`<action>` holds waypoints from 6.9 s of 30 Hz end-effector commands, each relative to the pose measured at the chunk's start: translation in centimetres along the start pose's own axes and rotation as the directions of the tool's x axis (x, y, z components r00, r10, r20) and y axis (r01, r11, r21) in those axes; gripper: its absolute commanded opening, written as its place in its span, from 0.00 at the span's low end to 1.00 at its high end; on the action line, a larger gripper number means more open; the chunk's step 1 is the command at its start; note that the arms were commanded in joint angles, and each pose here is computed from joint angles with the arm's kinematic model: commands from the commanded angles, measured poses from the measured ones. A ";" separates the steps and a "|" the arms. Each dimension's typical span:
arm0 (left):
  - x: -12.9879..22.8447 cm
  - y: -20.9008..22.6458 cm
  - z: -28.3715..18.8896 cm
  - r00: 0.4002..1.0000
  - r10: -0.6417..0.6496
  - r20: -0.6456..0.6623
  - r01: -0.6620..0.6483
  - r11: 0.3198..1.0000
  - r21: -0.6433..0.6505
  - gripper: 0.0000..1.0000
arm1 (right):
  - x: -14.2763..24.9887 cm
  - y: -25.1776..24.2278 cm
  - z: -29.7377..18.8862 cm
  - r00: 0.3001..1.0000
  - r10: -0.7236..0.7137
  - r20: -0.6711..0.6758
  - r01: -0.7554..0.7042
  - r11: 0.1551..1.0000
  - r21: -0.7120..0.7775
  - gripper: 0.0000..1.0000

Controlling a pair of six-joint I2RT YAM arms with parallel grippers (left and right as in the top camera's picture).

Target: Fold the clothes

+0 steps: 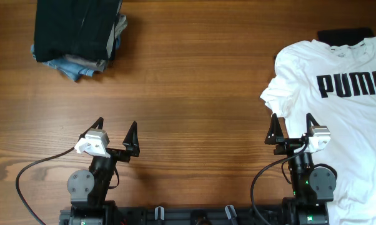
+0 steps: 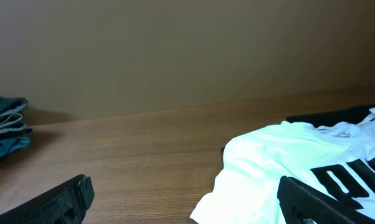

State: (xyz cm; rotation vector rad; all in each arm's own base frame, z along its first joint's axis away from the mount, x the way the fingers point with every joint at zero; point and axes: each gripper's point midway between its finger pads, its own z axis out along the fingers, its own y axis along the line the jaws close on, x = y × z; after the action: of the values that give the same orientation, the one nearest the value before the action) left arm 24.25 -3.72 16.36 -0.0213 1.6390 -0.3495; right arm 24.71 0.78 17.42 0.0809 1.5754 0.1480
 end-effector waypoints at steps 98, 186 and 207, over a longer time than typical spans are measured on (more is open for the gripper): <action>-10.1 2.7 9.9 0.721 -0.352 -0.597 0.113 0.910 -0.399 1.00 | -5.8 16.5 15.0 0.583 -0.203 -0.787 -0.208 0.899 -0.386 0.04; 12.1 3.6 26.3 0.490 -0.008 -0.871 -0.167 0.980 -0.104 0.04 | -12.1 8.6 9.6 0.636 0.090 -0.766 -0.006 0.994 0.112 0.72; 15.1 5.4 30.1 0.581 -0.019 -0.813 -0.217 0.960 -0.178 0.04 | -5.5 8.0 8.9 0.465 0.161 -0.871 0.012 0.982 0.188 0.74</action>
State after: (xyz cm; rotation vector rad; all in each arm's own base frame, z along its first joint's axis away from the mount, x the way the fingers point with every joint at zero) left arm 50.87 -17.11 0.42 0.3574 2.5798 -0.2424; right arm 33.23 8.09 27.10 0.1940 2.5767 0.1454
